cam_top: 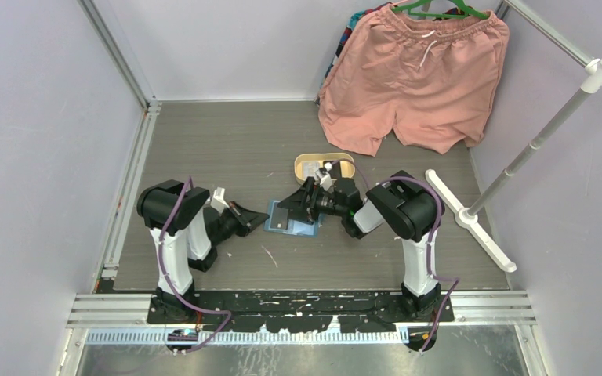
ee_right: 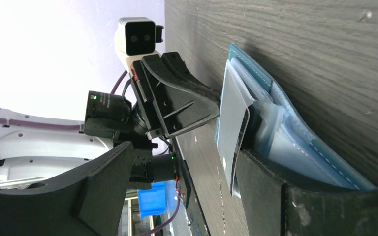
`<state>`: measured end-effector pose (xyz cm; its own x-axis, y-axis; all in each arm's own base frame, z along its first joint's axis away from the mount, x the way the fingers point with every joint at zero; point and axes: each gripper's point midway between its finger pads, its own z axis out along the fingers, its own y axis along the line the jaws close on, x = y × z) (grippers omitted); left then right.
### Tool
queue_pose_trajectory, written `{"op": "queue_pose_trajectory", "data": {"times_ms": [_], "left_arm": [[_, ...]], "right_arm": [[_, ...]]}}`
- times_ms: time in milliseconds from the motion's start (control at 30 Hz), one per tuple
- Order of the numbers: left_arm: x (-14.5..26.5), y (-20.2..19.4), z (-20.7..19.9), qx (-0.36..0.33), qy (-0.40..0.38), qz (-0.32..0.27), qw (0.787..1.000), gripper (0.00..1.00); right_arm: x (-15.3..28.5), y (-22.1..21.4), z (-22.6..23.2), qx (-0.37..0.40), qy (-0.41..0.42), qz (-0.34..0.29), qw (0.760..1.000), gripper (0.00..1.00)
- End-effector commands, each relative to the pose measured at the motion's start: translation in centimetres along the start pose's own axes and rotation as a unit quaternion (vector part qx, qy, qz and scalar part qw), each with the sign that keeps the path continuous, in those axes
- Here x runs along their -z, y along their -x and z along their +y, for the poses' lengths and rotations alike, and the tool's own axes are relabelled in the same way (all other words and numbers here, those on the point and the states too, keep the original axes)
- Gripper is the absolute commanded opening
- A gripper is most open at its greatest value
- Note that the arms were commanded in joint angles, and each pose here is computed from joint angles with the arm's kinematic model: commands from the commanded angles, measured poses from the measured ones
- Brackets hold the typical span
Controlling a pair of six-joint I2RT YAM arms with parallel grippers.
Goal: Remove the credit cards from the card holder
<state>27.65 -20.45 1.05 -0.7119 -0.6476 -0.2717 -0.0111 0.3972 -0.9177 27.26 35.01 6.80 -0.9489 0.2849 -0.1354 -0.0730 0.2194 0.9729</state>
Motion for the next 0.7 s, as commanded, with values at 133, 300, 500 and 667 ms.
{"op": "queue_pose_trajectory", "data": {"times_ms": [133, 300, 500, 667], "left_arm": [[0.4, -2.4, 7.2, -0.023, 0.119, 0.029, 0.992, 0.0], [0.4, -2.3, 7.0, -0.024, 0.117, 0.029, 0.992, 0.0], [0.2, -2.3, 6.9, -0.024, 0.114, 0.03, 0.993, 0.0], [0.2, -2.3, 6.9, -0.024, 0.114, 0.031, 0.993, 0.0]], "right_arm": [[0.5, -1.2, 4.5, 0.033, 0.09, 0.029, 0.995, 0.79], [0.5, -1.2, 4.9, 0.033, 0.094, 0.029, 0.995, 0.79], [-0.6, -1.3, 3.3, 0.024, 0.047, 0.035, 0.998, 0.73], [-1.1, -1.6, 1.0, 0.022, -0.014, 0.04, 0.999, 0.63]]}}
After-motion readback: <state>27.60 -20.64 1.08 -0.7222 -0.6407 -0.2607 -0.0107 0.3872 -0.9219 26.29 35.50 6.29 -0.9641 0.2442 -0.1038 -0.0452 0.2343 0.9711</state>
